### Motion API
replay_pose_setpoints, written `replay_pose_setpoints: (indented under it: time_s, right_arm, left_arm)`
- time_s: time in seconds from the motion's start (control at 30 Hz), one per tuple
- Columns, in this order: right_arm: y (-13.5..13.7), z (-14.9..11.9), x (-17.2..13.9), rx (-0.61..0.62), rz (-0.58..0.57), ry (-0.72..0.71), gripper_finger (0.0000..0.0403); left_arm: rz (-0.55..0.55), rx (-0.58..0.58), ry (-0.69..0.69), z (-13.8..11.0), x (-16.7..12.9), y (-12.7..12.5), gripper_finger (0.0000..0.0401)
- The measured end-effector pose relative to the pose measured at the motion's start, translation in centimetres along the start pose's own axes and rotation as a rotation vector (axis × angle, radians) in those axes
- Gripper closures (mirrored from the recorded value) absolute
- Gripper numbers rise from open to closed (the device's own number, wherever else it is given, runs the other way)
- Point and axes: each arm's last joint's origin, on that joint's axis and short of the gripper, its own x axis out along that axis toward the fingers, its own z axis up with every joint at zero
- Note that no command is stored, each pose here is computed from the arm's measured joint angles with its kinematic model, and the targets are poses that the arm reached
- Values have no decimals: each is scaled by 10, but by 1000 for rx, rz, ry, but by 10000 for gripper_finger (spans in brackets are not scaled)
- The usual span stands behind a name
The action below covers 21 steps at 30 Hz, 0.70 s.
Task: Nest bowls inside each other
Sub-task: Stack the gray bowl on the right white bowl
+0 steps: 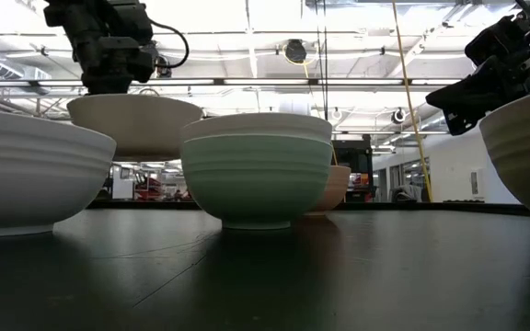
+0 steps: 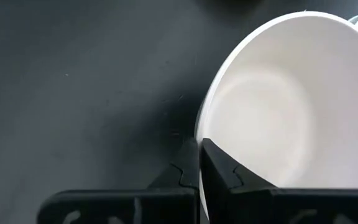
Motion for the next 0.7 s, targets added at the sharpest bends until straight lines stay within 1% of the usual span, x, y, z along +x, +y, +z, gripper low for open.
replay_pose_setpoints:
  time_s: [0.23,0.5,0.6,0.7]
  right_arm:
    - [0,0,0,0,0,0,403]
    - [0,0,0,22,0,-1,403]
    - [0,0,0,23,0,-1,403]
    - [0,0,0,23,1,-3,403]
  left_arm:
    - [-1,30,-7,2,-4,-7,401]
    - [-32,136,-136,22,-39,-37,401]
    - [-45,159,-173,27,-51,-45,401]
    - [-30,165,-189,29,-63,-49,401]
